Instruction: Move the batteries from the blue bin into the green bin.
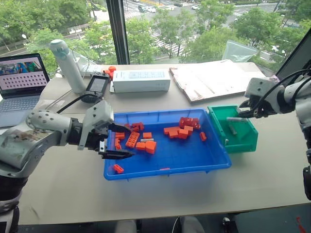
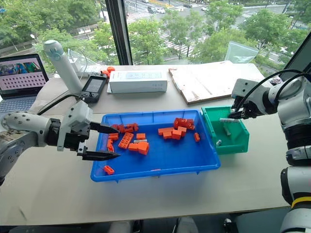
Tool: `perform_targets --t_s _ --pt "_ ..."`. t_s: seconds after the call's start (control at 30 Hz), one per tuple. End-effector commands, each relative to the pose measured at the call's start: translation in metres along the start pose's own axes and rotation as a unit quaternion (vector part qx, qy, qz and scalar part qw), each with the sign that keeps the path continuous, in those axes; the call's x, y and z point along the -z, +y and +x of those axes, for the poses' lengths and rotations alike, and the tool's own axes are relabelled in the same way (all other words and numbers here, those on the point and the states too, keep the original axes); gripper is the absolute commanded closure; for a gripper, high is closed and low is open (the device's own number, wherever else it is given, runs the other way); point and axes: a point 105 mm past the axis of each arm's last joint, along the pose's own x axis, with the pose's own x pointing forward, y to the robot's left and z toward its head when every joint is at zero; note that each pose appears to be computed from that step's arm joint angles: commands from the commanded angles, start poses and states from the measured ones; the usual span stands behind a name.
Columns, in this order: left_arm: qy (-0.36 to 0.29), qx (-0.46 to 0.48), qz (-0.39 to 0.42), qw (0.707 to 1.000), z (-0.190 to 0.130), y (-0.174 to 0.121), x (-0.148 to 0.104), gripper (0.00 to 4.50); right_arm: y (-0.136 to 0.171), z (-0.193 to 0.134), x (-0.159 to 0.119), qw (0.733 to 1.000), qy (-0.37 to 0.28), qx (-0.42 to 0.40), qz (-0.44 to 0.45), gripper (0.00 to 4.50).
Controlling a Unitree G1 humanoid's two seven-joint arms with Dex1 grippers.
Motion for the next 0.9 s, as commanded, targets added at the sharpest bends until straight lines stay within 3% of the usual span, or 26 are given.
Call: perform_targets --t_s 0.03,0.17,0.33,0.4,0.57,0.73,0.9 --pt "0.015 -0.043 0.023 0.999 -0.024 0.007 -0.003 0.00 -0.007 0.004 -0.039 0.998 -0.058 0.017 -0.032 1.37" --pt "0.035 -0.066 0.013 0.997 -0.039 0.006 0.002 0.00 0.028 0.020 -0.118 0.973 -0.218 -0.076 -0.020 1.37" --pt "0.042 -0.076 0.004 0.996 -0.045 -0.001 0.004 0.00 0.072 0.049 -0.163 0.948 -0.286 -0.127 -0.056 1.37" --pt "0.042 -0.078 0.001 0.996 -0.046 -0.005 0.003 0.00 0.086 0.061 -0.171 0.945 -0.286 -0.131 -0.091 1.37" --pt "0.045 -0.088 -0.010 0.995 -0.050 -0.011 0.003 0.00 0.080 0.062 -0.177 0.944 -0.289 -0.129 -0.091 1.37" --pt "0.045 -0.098 -0.017 0.994 -0.051 -0.014 0.005 0.00 0.107 0.066 -0.188 0.929 -0.307 -0.179 -0.099 1.37" --pt "0.043 -0.100 -0.017 0.994 -0.051 -0.014 0.004 0.00 0.121 0.082 -0.198 0.929 -0.305 -0.177 -0.111 1.37"
